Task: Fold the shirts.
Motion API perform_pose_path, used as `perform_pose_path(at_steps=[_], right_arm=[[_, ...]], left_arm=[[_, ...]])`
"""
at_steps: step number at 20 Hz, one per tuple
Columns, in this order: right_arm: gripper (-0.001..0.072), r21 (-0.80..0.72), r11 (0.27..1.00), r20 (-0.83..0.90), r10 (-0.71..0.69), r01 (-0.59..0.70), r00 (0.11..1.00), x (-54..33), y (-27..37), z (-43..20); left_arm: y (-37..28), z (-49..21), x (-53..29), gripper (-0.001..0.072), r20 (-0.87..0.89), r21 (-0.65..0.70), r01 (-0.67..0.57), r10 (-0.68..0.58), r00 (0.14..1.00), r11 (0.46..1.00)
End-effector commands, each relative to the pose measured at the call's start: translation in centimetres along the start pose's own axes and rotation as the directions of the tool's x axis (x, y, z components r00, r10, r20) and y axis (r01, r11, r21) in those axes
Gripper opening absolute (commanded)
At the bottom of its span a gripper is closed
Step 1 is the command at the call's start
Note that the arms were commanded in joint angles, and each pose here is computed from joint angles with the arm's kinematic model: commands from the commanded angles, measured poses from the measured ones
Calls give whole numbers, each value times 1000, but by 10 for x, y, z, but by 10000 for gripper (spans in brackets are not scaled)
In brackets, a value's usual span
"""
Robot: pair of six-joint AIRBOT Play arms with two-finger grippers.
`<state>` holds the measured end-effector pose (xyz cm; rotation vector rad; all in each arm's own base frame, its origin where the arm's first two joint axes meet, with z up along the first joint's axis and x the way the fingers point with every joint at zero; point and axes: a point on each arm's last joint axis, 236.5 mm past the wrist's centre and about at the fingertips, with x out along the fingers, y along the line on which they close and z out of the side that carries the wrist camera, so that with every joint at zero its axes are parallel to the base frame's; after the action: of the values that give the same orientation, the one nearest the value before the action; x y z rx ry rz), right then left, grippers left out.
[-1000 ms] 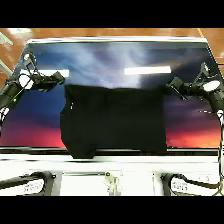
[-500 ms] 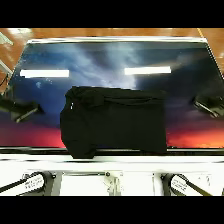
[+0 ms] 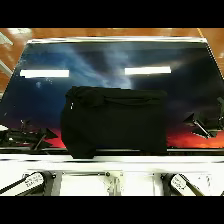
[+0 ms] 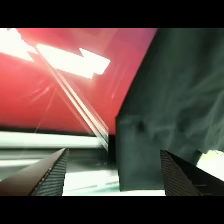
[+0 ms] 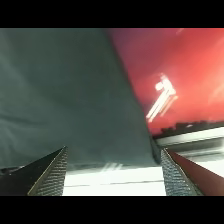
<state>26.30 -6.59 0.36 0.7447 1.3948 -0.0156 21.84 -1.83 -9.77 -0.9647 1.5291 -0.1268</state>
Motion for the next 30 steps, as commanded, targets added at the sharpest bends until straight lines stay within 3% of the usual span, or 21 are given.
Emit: perform_pose_path(at_steps=[1, 5, 10, 11, 12, 13, 14, 17, 20, 30], right_arm=[[689, 17, 998, -17, 64, -63, 998, 4, 12, -7], [688, 16, 998, -17, 64, -63, 998, 4, 12, -6], [688, 16, 998, -20, 64, -64, 998, 4, 12, -7], [688, 16, 998, -24, 64, -64, 998, 4, 12, -8], [688, 16, 998, -31, 61, -61, 998, 4, 11, -10], [688, 14, 999, -48, 45, -45, 998, 4, 8, -14], [688, 8, 1000, -84, -6, 7, 996, 5, -4, -22], [688, -16, 993, -229, -116, 115, 966, 16, -39, -62], [688, 17, 1000, -269, 17, -13, 963, 60, -27, -89], [688, 105, 994, -160, 20, -3, 987, 115, -46, -97]], left_arm=[[-13, 8, 19, 704, 56, 31, 42, -43, 997, 999], [-33, 9, 35, 693, 59, 84, 40, -45, 997, 996], [-46, -8, 68, 673, -52, 51, 76, -73, 996, 996], [-47, -9, 73, 456, -63, 45, 75, -72, 995, 996], [-53, -6, 75, 175, -49, 18, 104, -103, 994, 994], [-63, 1, 73, 78, -23, -9, 146, -147, 989, 989], [-74, 6, 69, 37, -2, -12, 182, -182, 983, 983], [-93, 11, 58, 37, -1, 34, 229, -229, 973, 973], [-101, 8, 52, 37, -9, 67, 244, -244, 970, 968], [-120, -14, 36, 37, -68, 179, 297, -289, 955, 938]])
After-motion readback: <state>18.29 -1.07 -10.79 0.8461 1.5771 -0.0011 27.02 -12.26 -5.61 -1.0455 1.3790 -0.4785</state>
